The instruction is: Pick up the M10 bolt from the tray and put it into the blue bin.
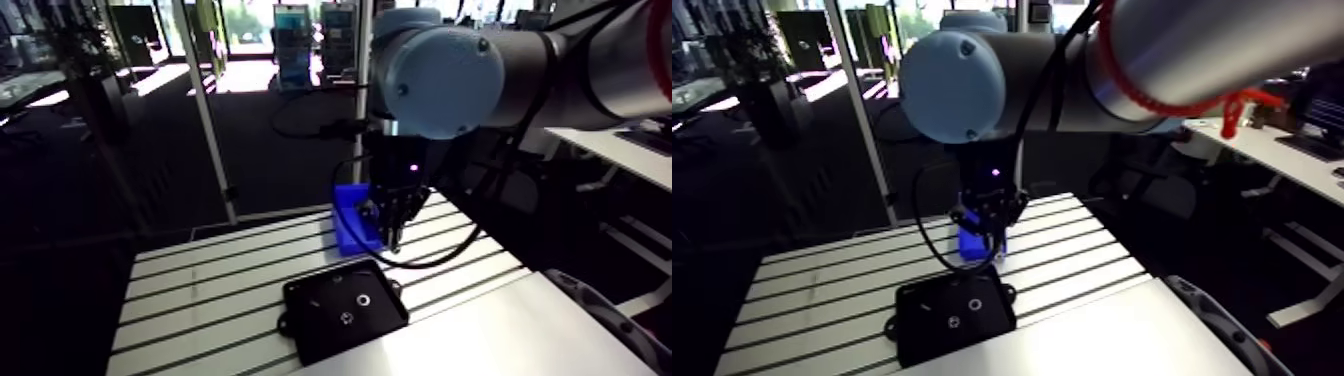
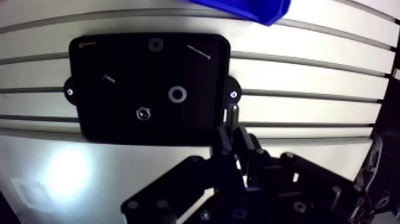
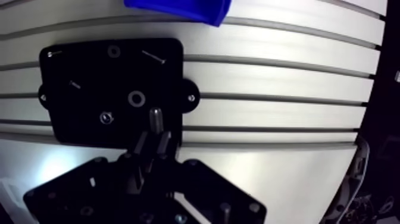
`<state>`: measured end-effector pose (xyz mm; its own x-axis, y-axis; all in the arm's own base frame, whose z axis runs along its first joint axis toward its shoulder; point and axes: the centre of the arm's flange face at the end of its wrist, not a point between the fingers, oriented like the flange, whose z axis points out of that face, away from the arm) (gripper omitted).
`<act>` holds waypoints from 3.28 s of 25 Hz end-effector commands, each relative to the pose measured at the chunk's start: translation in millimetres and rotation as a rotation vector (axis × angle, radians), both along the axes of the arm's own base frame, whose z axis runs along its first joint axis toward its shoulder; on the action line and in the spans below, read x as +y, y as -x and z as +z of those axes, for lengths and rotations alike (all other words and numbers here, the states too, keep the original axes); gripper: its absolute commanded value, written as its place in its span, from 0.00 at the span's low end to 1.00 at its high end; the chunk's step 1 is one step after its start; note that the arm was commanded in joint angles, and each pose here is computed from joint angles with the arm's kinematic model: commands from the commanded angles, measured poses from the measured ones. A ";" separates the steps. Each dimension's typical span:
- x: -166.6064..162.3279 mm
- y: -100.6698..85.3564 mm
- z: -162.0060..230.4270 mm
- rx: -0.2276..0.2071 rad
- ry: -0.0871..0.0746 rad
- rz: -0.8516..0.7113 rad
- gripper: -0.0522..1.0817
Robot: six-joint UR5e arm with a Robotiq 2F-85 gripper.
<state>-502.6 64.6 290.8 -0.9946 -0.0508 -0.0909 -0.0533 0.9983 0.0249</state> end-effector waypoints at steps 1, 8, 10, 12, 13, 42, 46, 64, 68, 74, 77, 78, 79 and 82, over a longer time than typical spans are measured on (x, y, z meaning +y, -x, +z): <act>-1.0 15.2 44.0 0.011 0.004 0.030 0.97; -1.8 43.2 97.8 0.044 0.037 0.181 0.97; 1.3 51.7 100.0 0.042 0.041 0.241 0.97; 5.8 58.9 107.4 0.051 0.040 0.309 0.97; 8.3 63.1 108.8 0.053 0.040 0.341 0.97; 41.1 147.0 28.6 -0.028 0.160 1.305 0.99; 39.2 153.4 13.4 -0.022 0.149 1.310 0.99; 21.6 165.9 -46.7 -0.052 0.164 1.335 0.99; 22.4 166.3 -59.4 -0.074 0.163 1.330 0.99; 20.9 173.0 -84.6 -0.090 0.134 1.337 0.99; 17.3 175.3 -95.8 -0.103 0.132 1.341 0.98; 15.3 175.1 -98.5 -0.108 0.135 1.344 0.98; 15.1 174.5 -102.8 -0.111 0.141 1.342 0.98; 13.8 177.0 -106.4 -0.103 0.125 1.335 0.98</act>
